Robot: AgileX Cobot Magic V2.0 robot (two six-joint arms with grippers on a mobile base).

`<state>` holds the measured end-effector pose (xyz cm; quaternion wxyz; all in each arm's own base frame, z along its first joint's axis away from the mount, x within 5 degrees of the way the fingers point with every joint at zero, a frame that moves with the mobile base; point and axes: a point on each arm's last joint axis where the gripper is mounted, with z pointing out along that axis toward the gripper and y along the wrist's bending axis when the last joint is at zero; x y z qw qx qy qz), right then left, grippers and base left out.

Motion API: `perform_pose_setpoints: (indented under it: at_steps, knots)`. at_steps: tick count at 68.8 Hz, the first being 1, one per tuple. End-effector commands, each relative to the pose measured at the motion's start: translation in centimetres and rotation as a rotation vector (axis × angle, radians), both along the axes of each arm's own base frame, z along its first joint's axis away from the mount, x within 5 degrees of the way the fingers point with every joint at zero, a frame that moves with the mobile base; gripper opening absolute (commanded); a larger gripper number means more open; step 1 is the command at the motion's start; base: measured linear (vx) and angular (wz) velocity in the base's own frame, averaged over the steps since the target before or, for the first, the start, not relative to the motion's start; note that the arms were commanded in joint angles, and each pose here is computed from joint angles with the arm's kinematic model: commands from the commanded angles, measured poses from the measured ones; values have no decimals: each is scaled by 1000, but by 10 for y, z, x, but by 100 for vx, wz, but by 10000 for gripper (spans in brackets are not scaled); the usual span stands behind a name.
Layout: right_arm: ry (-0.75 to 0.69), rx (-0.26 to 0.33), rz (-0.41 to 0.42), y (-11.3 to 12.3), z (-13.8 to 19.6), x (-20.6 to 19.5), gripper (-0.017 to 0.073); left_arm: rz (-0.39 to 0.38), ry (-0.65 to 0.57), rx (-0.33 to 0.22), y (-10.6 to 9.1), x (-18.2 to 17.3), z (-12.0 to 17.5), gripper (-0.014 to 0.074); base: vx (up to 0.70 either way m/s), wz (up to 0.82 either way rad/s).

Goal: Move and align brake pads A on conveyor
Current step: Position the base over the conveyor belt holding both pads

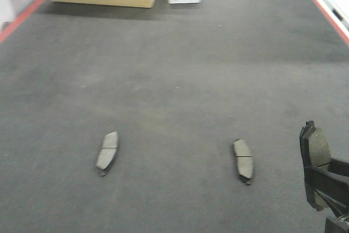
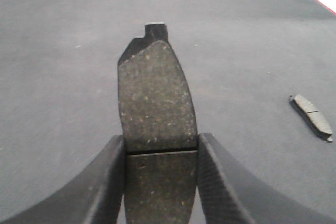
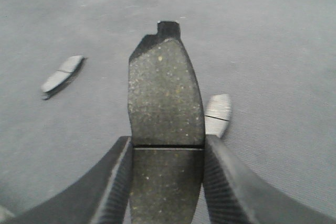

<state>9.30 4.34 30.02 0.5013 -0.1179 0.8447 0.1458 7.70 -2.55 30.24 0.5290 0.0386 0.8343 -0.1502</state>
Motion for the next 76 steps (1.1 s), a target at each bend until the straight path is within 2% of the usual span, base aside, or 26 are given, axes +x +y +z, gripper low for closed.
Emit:
perform_pose_setpoints:
  at_steps: [1, 76]
  knots:
    - [-111, 39, 10, 2, 17, 3, -10, -15, -111, -40, -2, 2, 17, 146, 7, -27]
    - [-112, 39, 10, 2, 17, 3, -9, -16, -114, -42, -2, 2, 18, 146, 1, -3]
